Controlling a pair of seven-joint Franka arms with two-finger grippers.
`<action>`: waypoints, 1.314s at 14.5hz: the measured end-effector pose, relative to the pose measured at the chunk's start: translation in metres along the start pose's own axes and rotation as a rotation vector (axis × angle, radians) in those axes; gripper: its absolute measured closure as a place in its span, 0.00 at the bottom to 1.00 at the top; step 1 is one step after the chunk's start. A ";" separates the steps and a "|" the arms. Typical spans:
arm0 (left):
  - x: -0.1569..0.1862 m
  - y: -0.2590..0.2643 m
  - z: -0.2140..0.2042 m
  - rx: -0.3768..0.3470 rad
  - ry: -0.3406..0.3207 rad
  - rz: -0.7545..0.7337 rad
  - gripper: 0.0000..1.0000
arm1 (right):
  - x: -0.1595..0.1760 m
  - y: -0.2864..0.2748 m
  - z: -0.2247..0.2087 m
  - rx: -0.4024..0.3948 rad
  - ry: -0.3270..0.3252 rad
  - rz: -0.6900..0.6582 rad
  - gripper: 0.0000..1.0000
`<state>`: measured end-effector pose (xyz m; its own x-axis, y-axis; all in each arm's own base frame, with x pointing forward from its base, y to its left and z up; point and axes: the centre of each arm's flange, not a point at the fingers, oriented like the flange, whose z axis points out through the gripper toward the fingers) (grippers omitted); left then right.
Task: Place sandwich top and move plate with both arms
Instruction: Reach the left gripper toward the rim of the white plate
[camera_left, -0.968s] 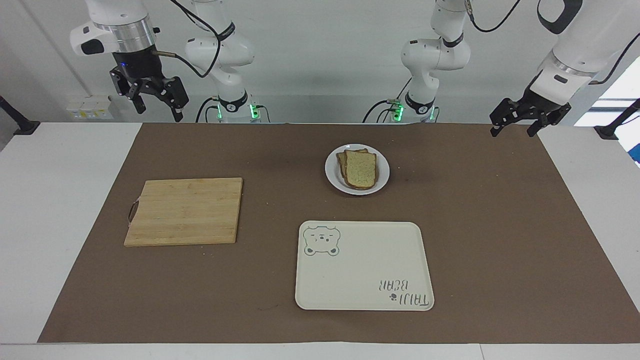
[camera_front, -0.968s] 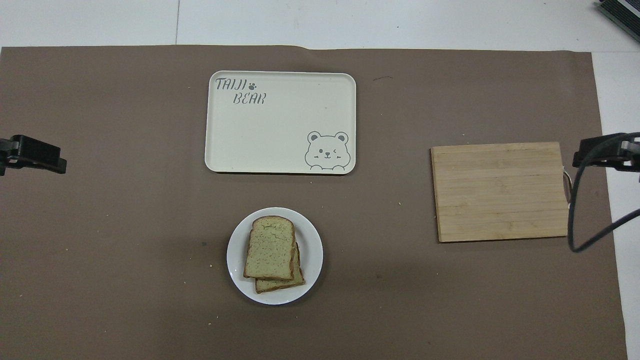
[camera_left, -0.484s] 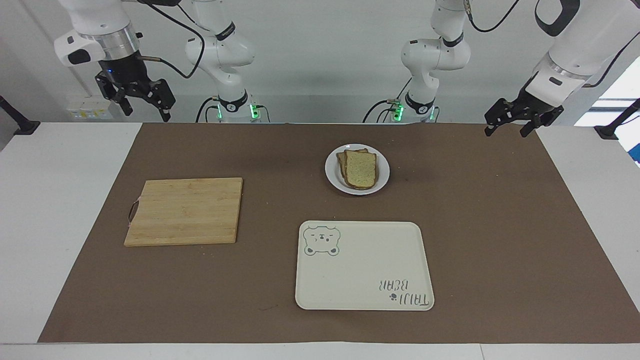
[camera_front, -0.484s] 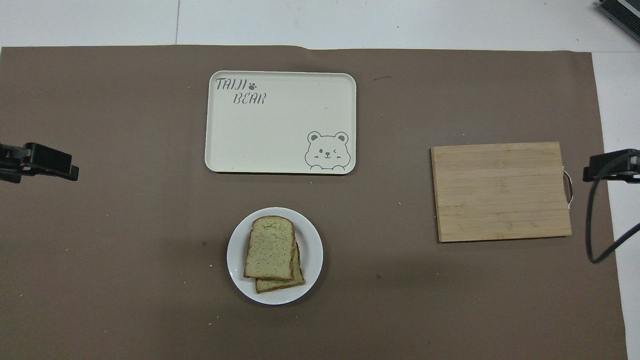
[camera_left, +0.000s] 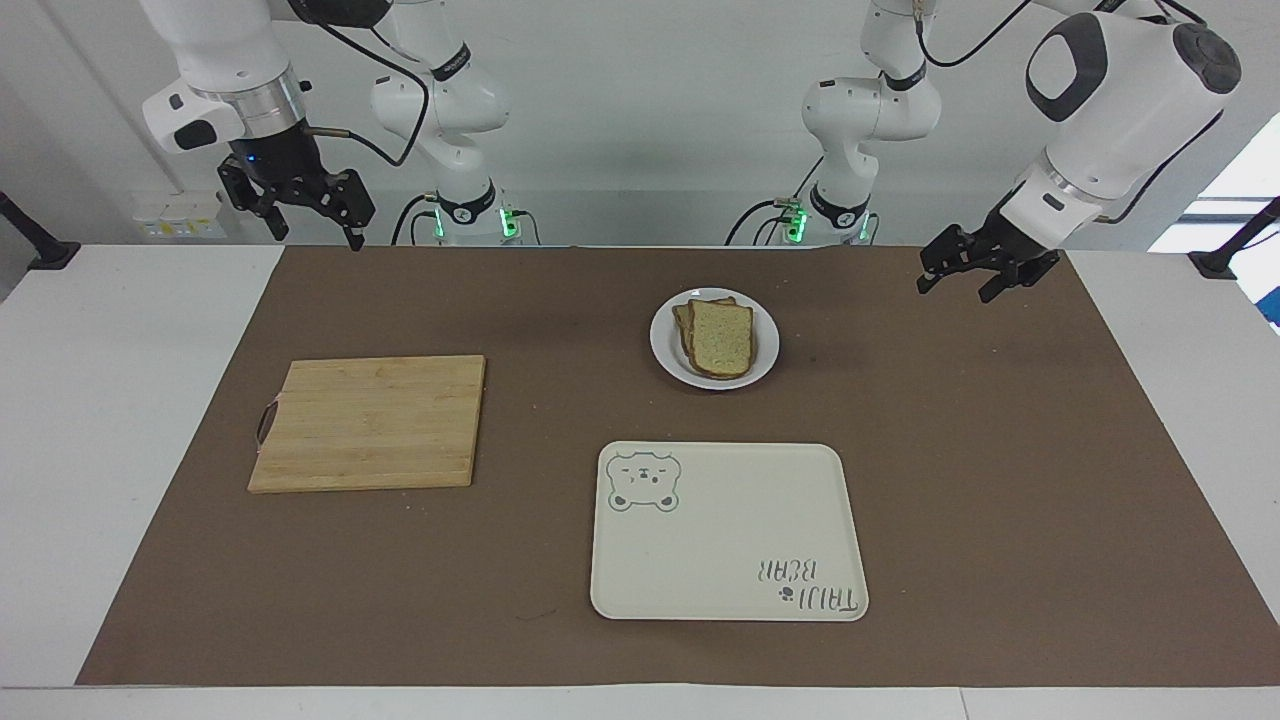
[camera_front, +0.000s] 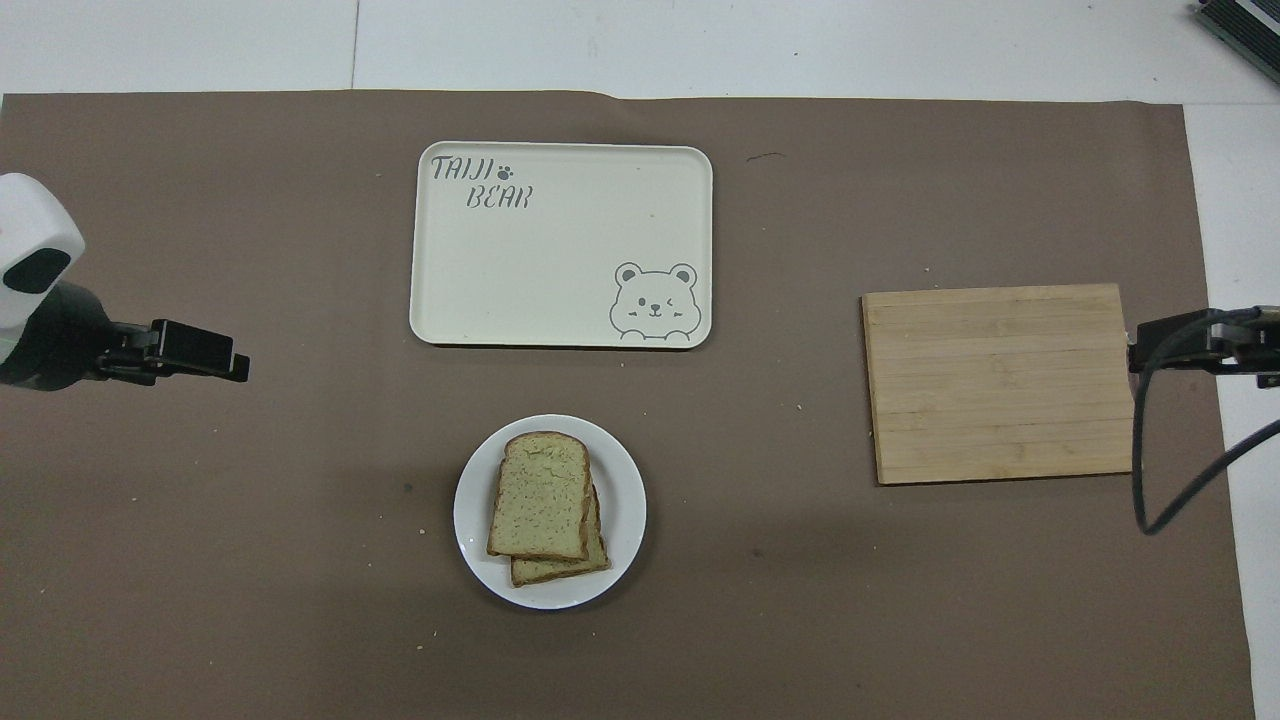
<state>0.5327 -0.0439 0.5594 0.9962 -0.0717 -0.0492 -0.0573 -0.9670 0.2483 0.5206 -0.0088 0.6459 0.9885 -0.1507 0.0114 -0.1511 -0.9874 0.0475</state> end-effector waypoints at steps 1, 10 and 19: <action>-0.002 -0.001 0.008 -0.025 -0.003 -0.003 0.00 | 0.000 -0.001 0.001 0.009 -0.001 -0.001 0.00; -0.011 -0.012 0.079 -0.133 -0.038 -0.043 0.00 | 0.003 -0.003 0.001 0.031 0.019 -0.001 0.00; -0.019 -0.034 0.165 -0.364 0.016 0.103 0.00 | 0.003 -0.003 0.001 0.031 0.019 -0.001 0.00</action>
<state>0.5048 -0.0504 0.3919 0.9874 -0.1578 0.0080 -0.1333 -0.8046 0.5786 0.5240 -0.0060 0.6445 0.9883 -0.1492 0.0307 -0.1497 -0.9886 0.0161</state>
